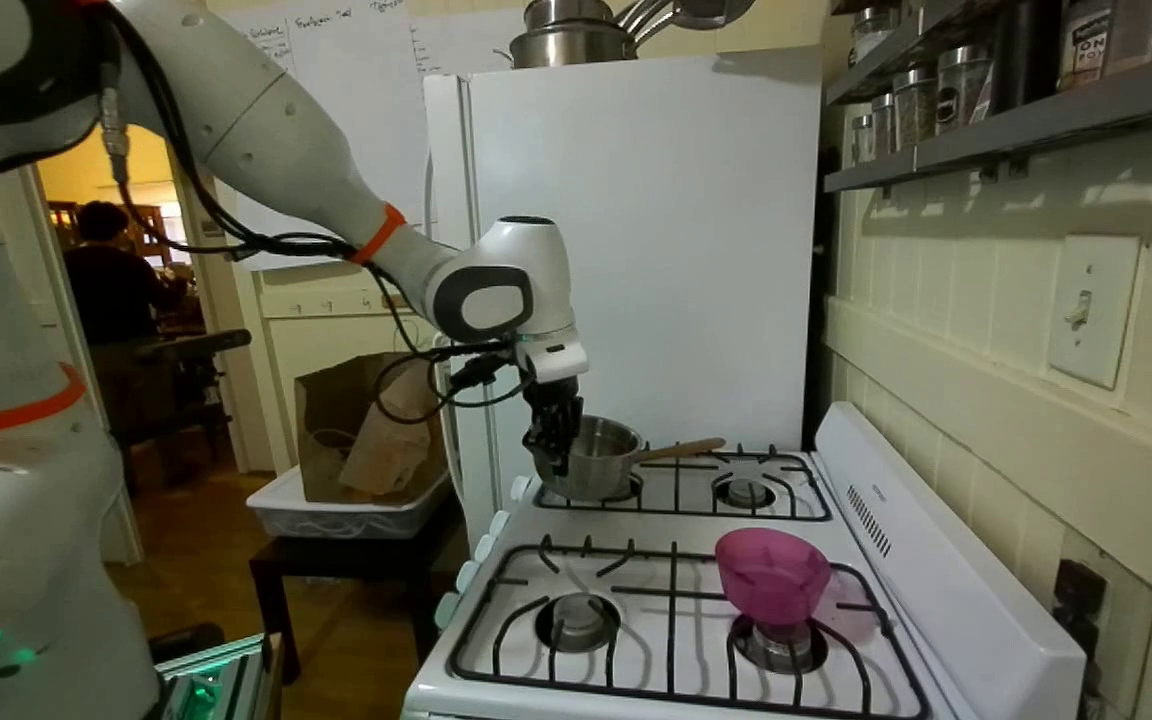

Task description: Move the silver bowl to the front right plate.

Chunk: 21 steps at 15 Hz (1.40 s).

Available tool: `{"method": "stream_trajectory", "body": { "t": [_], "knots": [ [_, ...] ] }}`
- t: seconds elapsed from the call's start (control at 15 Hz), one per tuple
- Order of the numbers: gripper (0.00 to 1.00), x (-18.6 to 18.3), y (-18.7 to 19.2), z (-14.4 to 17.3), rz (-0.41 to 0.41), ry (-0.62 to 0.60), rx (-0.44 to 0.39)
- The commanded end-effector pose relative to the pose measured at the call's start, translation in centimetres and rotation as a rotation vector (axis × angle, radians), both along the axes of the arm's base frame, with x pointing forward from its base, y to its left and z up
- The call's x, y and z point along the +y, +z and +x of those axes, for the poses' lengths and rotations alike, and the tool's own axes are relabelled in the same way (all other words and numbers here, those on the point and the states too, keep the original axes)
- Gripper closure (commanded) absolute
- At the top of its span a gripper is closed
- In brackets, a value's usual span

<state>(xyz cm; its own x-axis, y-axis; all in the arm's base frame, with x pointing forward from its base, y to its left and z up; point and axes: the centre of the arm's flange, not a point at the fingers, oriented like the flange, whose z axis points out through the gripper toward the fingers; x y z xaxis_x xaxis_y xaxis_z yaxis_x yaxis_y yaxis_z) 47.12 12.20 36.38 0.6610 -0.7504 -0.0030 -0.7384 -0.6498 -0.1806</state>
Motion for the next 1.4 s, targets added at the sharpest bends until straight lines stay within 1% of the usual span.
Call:
{"method": "stream_trajectory", "body": {
  "t": [0.0,0.2,0.4,0.47,0.6,0.73,0.8,0.93,1.07,1.2,1.27,1.33],
  "knots": [
    [0.98,-1.9,1.6,-8.0,-0.058,-0.163,-0.085],
    [0.98,-3.3,2.4,-11.0,-0.120,-0.277,-0.124],
    [0.98,-5.3,3.4,-13.2,-0.168,-0.403,-0.170],
    [0.98,-6.0,3.6,-13.6,-0.178,-0.448,-0.184],
    [0.98,-7.3,4.5,-13.4,-0.174,-0.549,-0.210],
    [0.98,-8.2,4.5,-13.2,-0.131,-0.626,-0.200],
    [0.98,-8.5,4.2,-13.3,-0.098,-0.653,-0.177],
    [0.98,-8.5,3.2,-13.5,-0.013,-0.688,-0.113],
    [0.98,-8.1,2.5,-13.6,0.094,-0.677,-0.064],
    [0.98,-7.5,2.0,-13.7,0.134,-0.723,-0.001],
    [0.98,-7.4,1.7,-13.9,0.138,-0.753,0.035],
    [0.92,-7.5,3.7,-10.2,0.093,-0.710,-0.013]
  ]
}}
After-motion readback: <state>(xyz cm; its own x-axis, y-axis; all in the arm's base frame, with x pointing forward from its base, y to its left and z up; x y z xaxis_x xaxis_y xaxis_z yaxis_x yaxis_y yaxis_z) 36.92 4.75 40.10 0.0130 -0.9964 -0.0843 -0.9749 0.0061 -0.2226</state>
